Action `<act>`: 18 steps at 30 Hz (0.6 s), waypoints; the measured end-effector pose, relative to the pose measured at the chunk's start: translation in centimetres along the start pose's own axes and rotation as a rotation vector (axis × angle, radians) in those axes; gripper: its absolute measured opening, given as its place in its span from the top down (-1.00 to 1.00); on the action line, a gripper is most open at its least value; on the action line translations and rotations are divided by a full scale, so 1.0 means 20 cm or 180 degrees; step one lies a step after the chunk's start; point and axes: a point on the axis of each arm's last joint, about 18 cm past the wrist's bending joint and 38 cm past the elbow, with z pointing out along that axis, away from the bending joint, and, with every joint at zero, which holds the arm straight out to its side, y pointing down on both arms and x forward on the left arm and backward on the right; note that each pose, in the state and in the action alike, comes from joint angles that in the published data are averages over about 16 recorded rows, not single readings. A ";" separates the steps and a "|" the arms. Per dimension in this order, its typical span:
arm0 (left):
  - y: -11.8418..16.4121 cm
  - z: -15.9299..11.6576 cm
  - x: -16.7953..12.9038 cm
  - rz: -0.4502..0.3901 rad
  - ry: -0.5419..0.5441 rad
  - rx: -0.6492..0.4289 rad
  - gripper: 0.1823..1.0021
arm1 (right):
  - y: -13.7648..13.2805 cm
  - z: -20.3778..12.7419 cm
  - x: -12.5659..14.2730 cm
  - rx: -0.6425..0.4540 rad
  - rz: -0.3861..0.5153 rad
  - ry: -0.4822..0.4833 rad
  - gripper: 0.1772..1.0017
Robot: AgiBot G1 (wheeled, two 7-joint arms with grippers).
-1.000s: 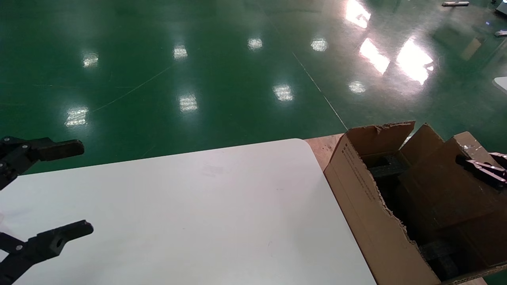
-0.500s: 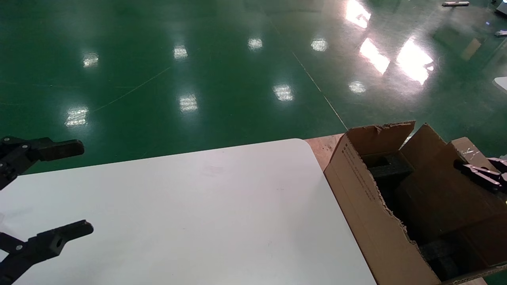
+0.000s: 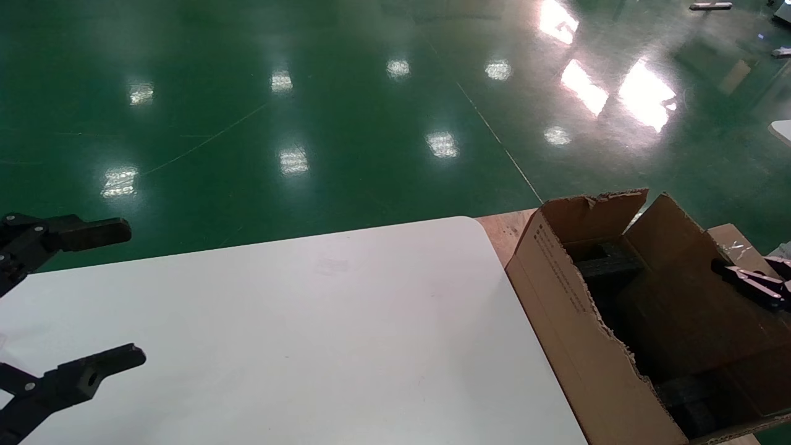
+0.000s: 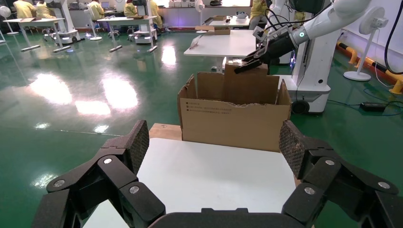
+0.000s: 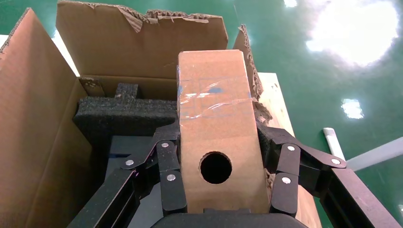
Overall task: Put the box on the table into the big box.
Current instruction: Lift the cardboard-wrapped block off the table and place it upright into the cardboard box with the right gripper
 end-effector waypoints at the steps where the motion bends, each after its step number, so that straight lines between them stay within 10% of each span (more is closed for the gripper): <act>1: 0.00 0.00 0.00 0.0000 0.0000 0.0000 -1.00 | 0.00 0.00 0.00 -0.0001 0.0002 0.0006 0.30; 18: 0.00 0.00 0.00 0.0000 0.0000 0.0000 -1.00 | 0.00 0.02 0.00 0.0065 0.0015 0.0072 0.30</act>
